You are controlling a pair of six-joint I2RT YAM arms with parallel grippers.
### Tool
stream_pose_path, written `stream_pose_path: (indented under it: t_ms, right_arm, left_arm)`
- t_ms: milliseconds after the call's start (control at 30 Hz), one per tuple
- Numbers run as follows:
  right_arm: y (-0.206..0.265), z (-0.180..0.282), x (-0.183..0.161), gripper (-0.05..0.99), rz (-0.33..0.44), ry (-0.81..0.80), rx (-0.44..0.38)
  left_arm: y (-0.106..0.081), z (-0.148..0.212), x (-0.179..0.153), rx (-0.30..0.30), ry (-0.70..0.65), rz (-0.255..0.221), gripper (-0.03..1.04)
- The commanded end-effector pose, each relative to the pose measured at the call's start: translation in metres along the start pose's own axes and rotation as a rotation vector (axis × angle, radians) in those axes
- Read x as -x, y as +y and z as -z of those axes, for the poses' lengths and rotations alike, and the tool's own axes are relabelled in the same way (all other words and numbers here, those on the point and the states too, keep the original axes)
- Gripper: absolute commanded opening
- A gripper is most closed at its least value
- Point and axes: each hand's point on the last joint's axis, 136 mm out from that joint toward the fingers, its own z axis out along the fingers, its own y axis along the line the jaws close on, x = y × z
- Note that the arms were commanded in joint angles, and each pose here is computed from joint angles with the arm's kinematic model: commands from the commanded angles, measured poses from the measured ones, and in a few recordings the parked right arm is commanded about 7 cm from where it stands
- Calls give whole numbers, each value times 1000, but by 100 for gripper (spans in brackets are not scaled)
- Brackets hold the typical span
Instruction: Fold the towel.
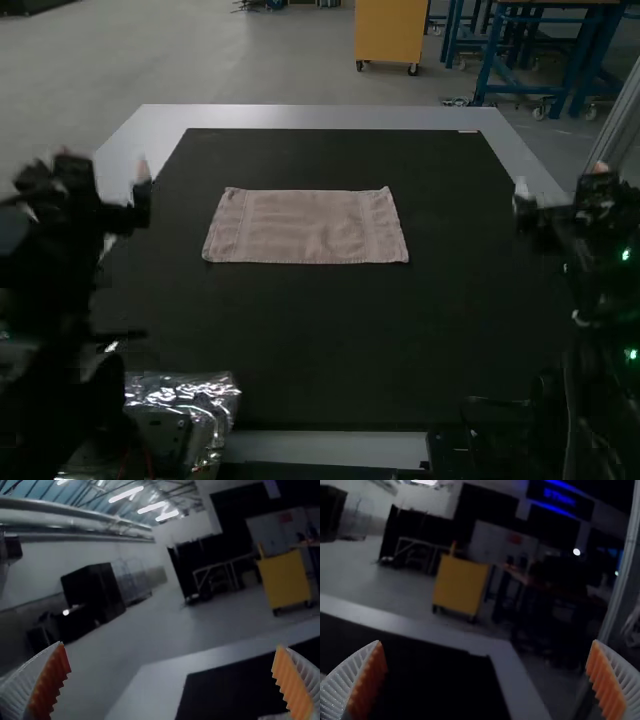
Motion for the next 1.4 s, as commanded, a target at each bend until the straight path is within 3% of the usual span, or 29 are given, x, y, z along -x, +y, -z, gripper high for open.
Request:
stream_pose_path:
  t_ms: [0, 200, 300, 433, 500, 633, 767, 833, 900, 1367]
  right_arm:
    - [-11, -23, 38, 91, -77, -5, 3]
    - [-8, -86, 16, 91, -178, 203, 50]
    - [9, -108, -38, 91, -219, 411, 104]
    - [36, -106, -121, 91, -245, 691, 169]
    - [47, -100, -151, 91, -249, 777, 191]
    - [68, -85, -187, 91, -257, 883, 240]
    - [87, -86, -190, 91, -236, 881, 272]
    - [99, -92, -185, 91, -224, 850, 285]
    - [114, -97, -182, 91, -217, 834, 309]
    - [188, -143, -209, 91, -215, 827, 388]
  left_arm:
    - [5, -24, 19, 3, 42, -8, 96]
    - [-14, -81, -11, -51, 247, -52, 96]
    - [-26, -99, -55, -66, 412, -95, 96]
    - [-58, -95, -134, -167, 677, -130, 96]
    - [-67, -88, -164, -173, 765, -90, 96]
    - [-75, -83, -180, -174, 798, -52, 96]
    - [-80, -85, -180, -177, 773, -2, 96]
    - [-90, -86, -185, -209, 786, 60, 96]
    - [-92, -87, -193, -208, 806, 93, 96]
    - [-110, -124, -249, -211, 900, 149, 96]
